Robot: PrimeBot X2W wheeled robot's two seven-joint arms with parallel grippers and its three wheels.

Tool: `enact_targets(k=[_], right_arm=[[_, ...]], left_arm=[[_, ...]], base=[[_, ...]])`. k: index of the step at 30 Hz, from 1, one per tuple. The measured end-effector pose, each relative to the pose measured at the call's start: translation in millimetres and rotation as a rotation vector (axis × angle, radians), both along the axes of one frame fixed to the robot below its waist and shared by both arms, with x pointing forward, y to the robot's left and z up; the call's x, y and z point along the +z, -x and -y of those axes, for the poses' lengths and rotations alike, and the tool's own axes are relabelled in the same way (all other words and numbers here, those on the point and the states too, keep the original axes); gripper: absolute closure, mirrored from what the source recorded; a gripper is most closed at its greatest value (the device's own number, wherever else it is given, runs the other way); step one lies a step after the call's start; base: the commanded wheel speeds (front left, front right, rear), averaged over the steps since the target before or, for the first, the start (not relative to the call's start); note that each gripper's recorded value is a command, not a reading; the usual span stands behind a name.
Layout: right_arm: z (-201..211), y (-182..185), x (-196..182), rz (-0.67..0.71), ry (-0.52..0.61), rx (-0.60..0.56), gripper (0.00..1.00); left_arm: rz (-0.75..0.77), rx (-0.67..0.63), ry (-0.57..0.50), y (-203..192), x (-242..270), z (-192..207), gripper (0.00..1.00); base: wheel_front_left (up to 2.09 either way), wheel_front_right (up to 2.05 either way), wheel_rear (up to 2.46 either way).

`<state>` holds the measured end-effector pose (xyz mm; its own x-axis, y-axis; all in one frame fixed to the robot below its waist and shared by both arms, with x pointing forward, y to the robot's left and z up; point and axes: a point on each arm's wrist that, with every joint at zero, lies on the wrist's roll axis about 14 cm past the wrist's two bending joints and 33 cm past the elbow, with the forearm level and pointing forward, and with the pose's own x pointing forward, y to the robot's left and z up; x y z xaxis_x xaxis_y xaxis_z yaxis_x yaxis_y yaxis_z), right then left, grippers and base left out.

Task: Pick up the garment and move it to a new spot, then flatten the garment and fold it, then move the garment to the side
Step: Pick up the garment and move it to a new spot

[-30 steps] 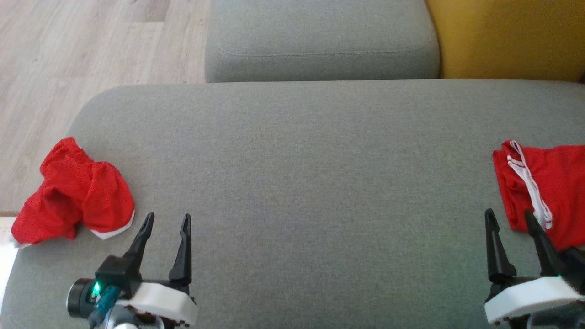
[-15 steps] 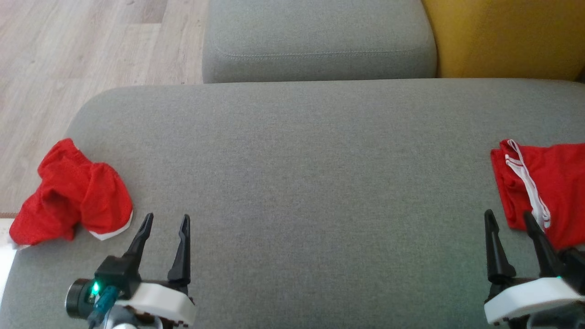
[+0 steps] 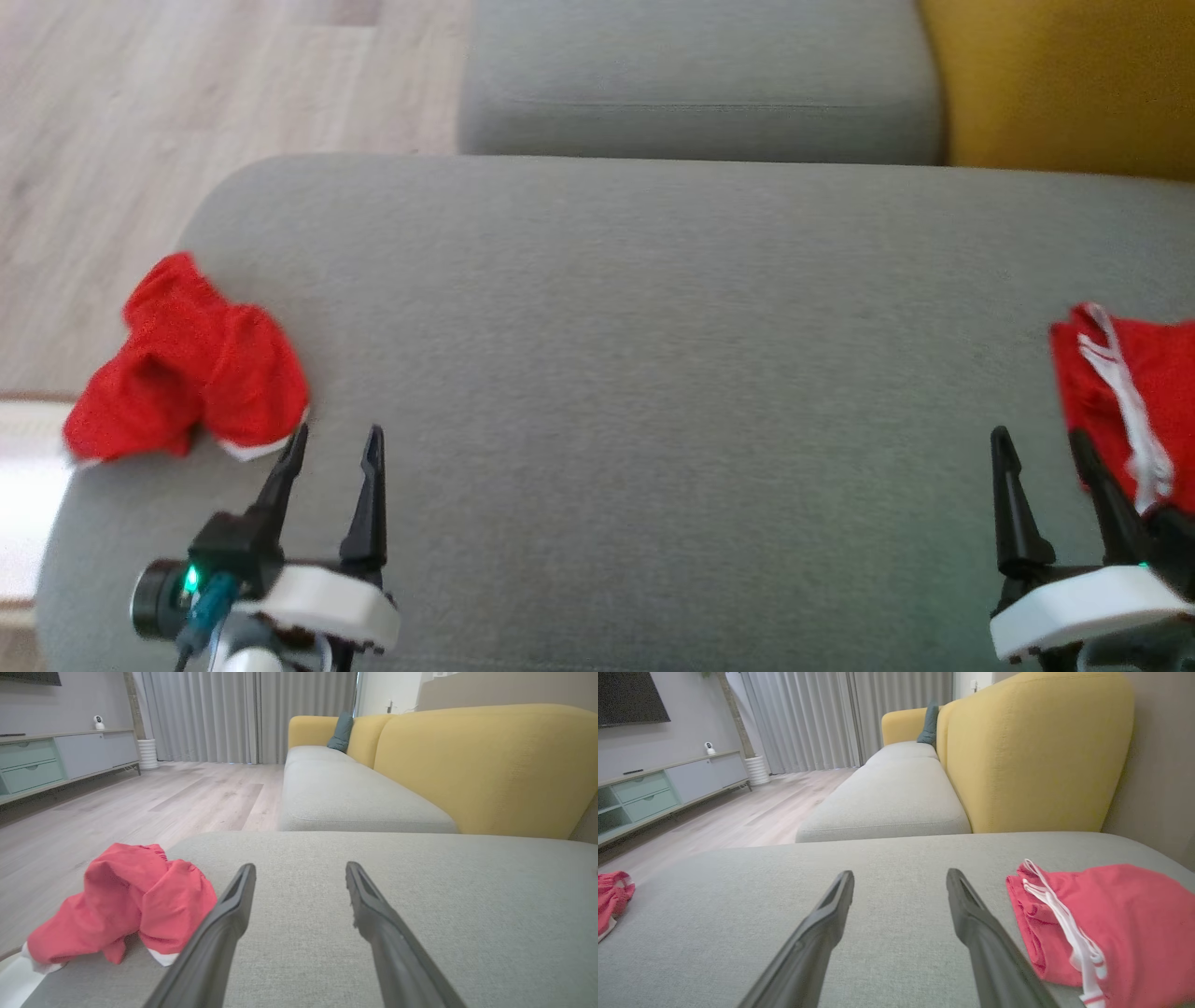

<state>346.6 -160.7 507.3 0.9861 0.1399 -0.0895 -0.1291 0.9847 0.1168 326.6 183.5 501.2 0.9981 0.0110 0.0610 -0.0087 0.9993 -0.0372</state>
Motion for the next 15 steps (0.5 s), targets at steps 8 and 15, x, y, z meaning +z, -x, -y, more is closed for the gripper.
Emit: enact_targets(k=[8,15], right_arm=[[-42,-20,2,0.000,0.005,0.130,0.00],[-97,-35,2,-0.004,0.010,0.293,0.00]], left_arm=[[0.055,0.121,0.014,6,19,-36,0.00],[0.052,0.300,0.011,38,18,-88,0.00]], base=[[0.00,0.00,0.00],[0.00,0.00,0.00]])
